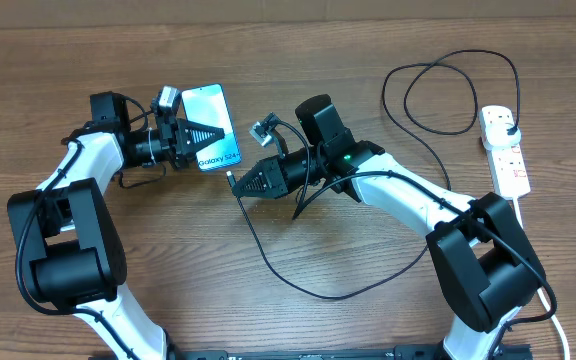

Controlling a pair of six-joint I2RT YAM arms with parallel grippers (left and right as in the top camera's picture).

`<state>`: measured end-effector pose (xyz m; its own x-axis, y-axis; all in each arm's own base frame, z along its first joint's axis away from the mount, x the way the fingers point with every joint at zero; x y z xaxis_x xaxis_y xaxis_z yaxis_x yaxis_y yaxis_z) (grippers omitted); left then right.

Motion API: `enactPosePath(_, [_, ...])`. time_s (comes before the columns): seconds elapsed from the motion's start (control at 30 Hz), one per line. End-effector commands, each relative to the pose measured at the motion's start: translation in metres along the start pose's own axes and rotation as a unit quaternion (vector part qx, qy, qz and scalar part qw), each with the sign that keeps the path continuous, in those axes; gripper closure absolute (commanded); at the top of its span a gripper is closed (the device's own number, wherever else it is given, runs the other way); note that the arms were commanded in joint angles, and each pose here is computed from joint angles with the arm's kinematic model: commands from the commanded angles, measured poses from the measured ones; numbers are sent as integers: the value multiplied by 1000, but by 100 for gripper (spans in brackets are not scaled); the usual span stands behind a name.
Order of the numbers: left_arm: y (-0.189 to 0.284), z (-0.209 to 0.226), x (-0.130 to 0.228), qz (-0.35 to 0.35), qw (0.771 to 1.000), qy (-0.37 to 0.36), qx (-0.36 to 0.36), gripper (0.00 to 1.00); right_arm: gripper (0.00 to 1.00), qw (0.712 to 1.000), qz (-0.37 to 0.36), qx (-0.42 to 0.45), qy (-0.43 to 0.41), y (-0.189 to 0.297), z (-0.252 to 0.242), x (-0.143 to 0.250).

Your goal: Plug charger to phone and switch on socket

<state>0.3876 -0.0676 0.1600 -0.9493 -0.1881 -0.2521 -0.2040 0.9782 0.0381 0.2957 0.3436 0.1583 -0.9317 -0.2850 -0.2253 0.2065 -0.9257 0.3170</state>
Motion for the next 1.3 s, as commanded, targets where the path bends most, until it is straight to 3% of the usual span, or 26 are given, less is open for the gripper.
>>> enactPosePath(0.0, [-2,-19,-2,3,999,-22,25,96,96,1000,-1,-3,6,1,7,1])
enactPosePath(0.33, [-8,-20,-3,12,1000,-8,27,96,96,999,-21,21,-15,1,0,-4])
enactPosePath(1.27, [-24,-24,-6,30,996,-74,35,96,96,999,-38,29,-16,9,-5,-12])
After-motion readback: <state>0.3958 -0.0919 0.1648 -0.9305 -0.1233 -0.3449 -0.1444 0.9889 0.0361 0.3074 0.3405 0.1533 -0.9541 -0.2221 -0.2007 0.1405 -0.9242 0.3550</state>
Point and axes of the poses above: each gripper's point midway between its finger pads, its own y axis back along the fingers, its own z axis along the line the jaws close on, x = y × z, the point moved 3 cm from there along y, back along the fingers, and after that the axes turned 11 degrees about -y, right-handed, at the moved point
